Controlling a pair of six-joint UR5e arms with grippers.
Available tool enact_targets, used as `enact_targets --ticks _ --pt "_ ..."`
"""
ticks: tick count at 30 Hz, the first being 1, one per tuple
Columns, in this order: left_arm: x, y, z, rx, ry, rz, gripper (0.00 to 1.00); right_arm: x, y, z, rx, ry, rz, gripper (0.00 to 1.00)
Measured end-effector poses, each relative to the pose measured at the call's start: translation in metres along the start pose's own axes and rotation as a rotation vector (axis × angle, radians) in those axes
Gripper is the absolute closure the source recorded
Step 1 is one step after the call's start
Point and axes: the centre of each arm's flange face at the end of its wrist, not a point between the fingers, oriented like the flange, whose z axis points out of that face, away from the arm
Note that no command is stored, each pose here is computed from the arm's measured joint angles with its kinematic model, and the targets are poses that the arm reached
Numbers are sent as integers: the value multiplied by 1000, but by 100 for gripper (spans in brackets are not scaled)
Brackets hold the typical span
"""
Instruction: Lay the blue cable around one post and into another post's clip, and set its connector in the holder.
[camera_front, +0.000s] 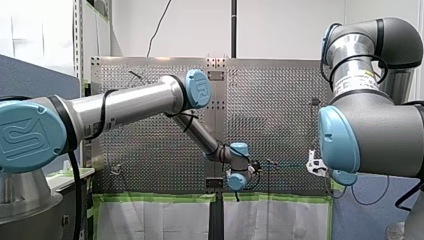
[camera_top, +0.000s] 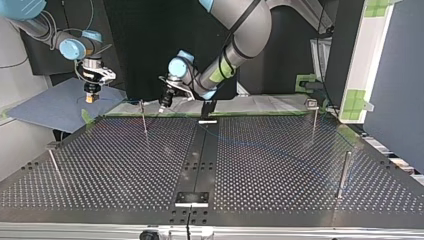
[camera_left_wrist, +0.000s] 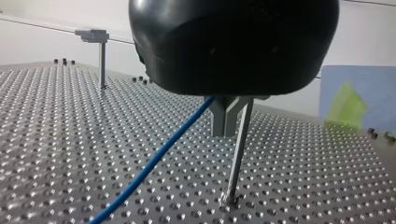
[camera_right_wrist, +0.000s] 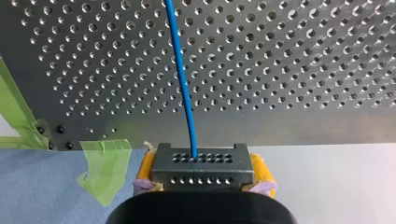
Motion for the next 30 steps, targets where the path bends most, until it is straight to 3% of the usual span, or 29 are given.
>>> enact_targets --ticks 12,22,30 --pt "-6 14 7 -6 -4 -23 100 2 3 4 5 33 28 100" --pt "-1 17 2 0 6 -35 100 -1 3 5 8 37 31 100" --pt "0 13 1 11 2 -62 100 -1 -2 8 33 27 32 100"
